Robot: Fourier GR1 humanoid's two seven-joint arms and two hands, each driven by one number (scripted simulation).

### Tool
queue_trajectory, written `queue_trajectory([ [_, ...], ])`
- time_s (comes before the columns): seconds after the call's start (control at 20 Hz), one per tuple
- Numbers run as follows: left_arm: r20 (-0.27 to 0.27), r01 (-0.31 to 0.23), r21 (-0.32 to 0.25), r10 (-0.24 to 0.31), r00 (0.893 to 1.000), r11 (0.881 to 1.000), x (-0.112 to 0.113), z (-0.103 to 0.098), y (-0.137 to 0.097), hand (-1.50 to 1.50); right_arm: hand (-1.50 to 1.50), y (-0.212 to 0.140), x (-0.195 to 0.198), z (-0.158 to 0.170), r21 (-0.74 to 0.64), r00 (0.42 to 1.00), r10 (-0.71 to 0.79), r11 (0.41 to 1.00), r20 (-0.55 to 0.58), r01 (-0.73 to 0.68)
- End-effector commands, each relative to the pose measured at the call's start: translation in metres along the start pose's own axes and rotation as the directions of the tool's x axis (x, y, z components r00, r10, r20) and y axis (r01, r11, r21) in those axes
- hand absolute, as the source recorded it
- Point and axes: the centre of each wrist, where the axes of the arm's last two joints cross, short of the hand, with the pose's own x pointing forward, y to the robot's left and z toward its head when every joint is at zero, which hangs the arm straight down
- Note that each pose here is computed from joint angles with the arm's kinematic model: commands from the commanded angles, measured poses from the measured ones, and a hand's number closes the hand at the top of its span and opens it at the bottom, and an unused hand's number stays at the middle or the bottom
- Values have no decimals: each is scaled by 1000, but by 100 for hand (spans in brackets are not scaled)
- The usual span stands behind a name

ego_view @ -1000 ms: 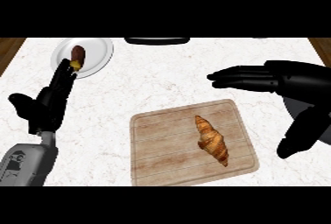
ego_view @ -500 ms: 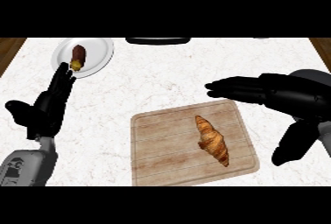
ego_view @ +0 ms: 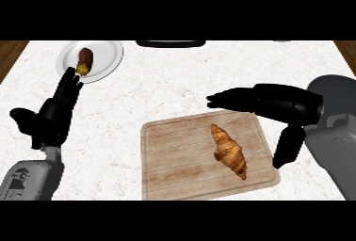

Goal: Pick the croissant from the cutting board and place it in the pan

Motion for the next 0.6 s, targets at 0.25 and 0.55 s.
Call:
queue_trajectory([
  [0.25,-5,0,5,0,1000,1000,0,-9,21,0,-150,26,-12,-12,78,999,50,996,14,-51],
  [0.55,-3,12,-5,-12,1000,1000,7,4,19,0,-150,46,9,-22,113,991,128,986,-24,-125],
])
